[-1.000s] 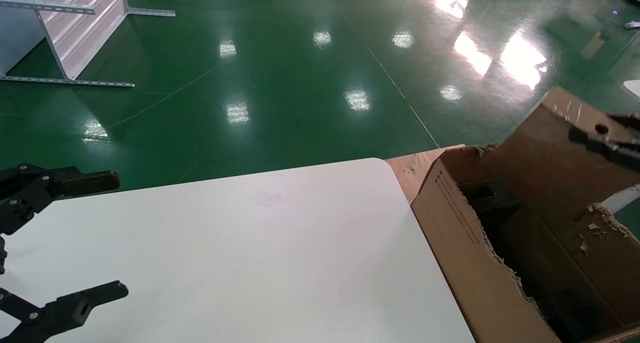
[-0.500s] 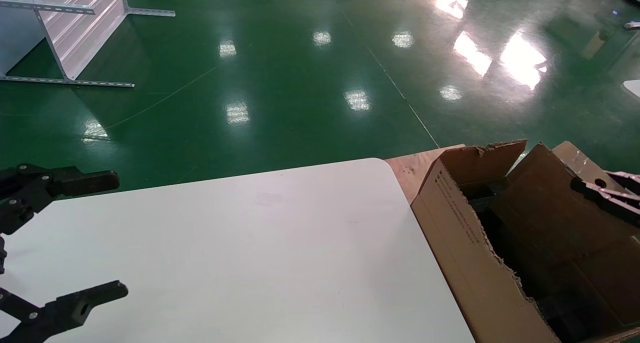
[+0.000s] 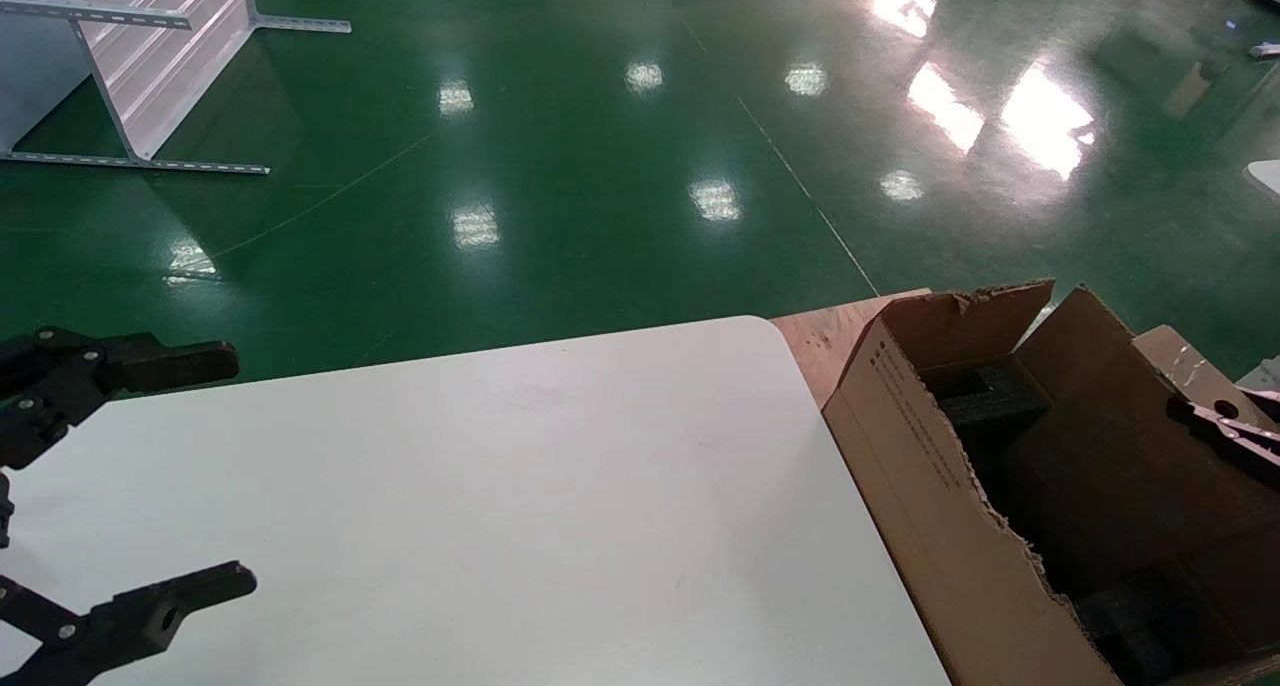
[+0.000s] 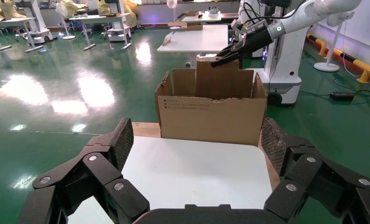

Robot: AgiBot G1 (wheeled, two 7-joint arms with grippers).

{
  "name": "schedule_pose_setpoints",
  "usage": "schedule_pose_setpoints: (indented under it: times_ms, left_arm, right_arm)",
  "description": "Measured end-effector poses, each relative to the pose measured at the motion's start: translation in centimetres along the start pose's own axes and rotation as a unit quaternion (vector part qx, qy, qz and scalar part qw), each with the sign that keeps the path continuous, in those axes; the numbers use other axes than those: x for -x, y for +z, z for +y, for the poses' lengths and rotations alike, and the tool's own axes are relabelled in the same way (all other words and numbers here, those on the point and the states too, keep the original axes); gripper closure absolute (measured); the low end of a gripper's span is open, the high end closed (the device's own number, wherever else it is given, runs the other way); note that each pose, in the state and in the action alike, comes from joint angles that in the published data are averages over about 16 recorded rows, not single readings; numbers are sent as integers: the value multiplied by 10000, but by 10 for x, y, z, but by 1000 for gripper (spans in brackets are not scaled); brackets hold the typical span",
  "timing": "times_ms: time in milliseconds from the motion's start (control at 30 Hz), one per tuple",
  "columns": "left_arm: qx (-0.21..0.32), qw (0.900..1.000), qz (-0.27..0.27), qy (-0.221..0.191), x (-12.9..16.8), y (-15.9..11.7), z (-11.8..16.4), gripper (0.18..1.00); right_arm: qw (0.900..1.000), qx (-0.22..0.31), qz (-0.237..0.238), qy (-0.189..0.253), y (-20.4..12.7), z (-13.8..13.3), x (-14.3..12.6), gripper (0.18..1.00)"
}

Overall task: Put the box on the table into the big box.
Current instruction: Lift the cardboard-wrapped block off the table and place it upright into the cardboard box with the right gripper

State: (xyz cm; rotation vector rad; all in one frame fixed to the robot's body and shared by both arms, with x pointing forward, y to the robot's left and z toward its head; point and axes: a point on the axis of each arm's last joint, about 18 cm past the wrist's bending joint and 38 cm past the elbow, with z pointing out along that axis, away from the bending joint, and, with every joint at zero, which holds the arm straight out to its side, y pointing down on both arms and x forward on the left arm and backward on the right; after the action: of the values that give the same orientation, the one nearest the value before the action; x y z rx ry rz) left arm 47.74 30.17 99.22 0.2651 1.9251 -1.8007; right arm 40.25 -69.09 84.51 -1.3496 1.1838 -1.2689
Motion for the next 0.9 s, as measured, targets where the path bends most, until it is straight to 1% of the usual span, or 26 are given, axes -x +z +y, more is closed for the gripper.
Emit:
schedule_pose_setpoints:
  times_ms: [300, 600, 900]
  left_arm:
    - [0, 10000, 0, 0, 0, 0, 0, 184]
    - [0, 10000, 0, 0, 0, 0, 0, 184]
    - [0, 10000, 0, 0, 0, 0, 0, 184]
  right_arm:
    - [9993, -15, 288, 236, 0, 16, 1, 685]
    - [9985, 115, 370, 385, 4, 30, 8, 685]
    - [9978, 273, 449, 413, 11, 39, 11, 685]
